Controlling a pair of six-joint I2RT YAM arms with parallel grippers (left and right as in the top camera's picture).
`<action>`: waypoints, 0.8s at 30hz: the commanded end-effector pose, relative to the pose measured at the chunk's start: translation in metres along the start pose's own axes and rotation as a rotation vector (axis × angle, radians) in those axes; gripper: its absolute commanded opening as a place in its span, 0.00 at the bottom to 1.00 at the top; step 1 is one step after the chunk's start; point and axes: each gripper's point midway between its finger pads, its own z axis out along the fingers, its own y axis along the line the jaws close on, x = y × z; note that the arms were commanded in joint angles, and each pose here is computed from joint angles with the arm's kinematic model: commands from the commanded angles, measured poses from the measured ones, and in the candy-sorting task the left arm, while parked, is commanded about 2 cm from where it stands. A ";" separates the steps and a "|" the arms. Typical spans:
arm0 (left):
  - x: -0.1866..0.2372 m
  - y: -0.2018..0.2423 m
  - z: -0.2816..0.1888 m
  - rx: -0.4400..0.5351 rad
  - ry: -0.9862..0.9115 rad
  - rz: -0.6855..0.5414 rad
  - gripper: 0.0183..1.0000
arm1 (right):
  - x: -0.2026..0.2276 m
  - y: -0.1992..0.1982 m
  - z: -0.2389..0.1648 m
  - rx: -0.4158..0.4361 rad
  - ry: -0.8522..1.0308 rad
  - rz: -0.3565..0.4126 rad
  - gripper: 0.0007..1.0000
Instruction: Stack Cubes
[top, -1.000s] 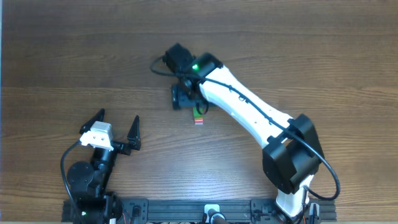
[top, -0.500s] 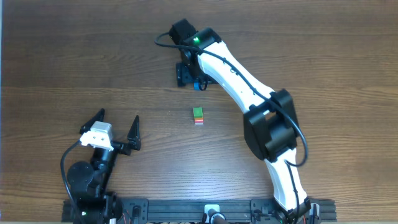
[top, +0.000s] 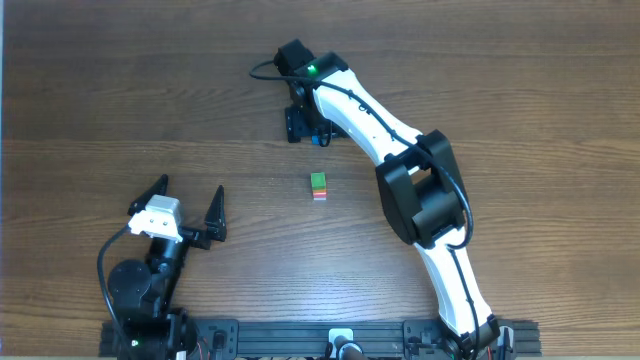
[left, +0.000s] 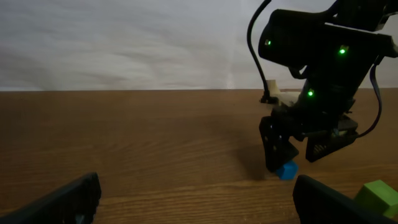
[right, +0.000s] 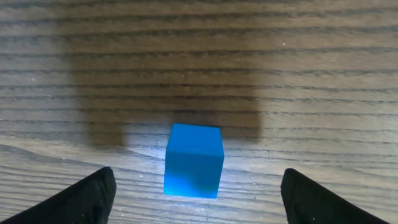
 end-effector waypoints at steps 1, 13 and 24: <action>0.001 -0.001 0.000 0.008 -0.001 0.015 1.00 | -0.002 -0.001 0.008 0.000 0.012 0.010 0.83; 0.001 -0.001 0.000 0.008 -0.001 0.015 1.00 | -0.001 -0.002 0.009 0.003 0.017 0.015 0.73; 0.001 -0.001 0.000 0.008 -0.001 0.015 1.00 | 0.003 -0.001 0.017 0.000 0.039 0.021 0.53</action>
